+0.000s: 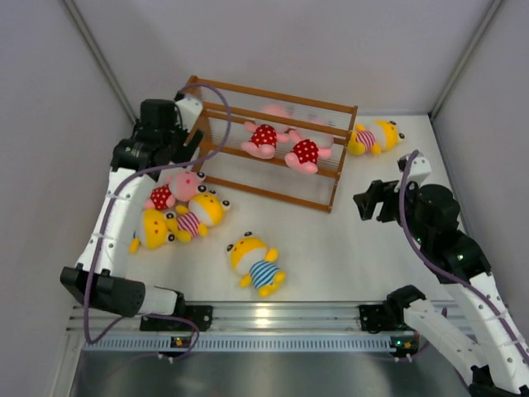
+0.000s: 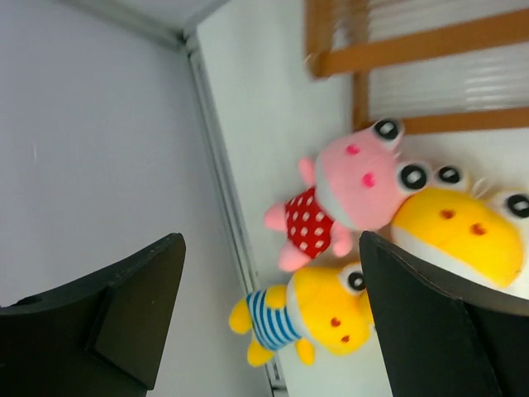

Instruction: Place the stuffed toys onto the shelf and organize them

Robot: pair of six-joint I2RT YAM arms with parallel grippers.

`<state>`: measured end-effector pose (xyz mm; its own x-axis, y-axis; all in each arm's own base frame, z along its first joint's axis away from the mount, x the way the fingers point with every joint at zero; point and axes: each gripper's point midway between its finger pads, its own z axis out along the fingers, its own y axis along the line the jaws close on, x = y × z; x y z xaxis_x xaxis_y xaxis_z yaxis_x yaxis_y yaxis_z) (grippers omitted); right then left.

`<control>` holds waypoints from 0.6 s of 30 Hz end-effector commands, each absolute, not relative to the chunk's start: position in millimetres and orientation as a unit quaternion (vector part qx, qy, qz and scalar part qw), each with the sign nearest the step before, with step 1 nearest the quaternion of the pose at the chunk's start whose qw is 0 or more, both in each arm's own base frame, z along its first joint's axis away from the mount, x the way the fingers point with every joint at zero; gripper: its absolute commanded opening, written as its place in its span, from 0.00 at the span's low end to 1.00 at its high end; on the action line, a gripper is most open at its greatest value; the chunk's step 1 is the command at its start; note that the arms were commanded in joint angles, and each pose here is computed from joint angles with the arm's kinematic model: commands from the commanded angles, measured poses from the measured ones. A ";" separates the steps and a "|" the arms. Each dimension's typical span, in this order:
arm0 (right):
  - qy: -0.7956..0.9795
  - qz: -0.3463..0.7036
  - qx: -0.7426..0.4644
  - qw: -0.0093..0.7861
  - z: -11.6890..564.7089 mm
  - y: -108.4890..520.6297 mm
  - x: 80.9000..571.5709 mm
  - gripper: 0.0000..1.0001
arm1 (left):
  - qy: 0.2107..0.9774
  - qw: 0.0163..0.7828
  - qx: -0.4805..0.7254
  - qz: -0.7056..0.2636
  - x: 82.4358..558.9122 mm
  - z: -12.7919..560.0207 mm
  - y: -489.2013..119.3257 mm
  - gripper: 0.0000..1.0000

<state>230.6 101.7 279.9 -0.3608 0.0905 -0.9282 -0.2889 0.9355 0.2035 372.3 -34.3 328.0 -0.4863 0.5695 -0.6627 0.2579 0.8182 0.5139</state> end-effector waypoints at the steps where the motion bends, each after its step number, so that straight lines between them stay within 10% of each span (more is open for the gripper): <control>1: 0.802 0.175 -0.085 0.565 278.3 109.3 232.1 0.78 | 0.888 0.389 0.193 0.149 342.9 292.1 22.8 0.91; 18: 0.801 0.197 -0.140 0.548 257.6 127.1 232.5 0.77 | 0.954 0.202 0.104 0.196 375.5 139.0 151.3 0.75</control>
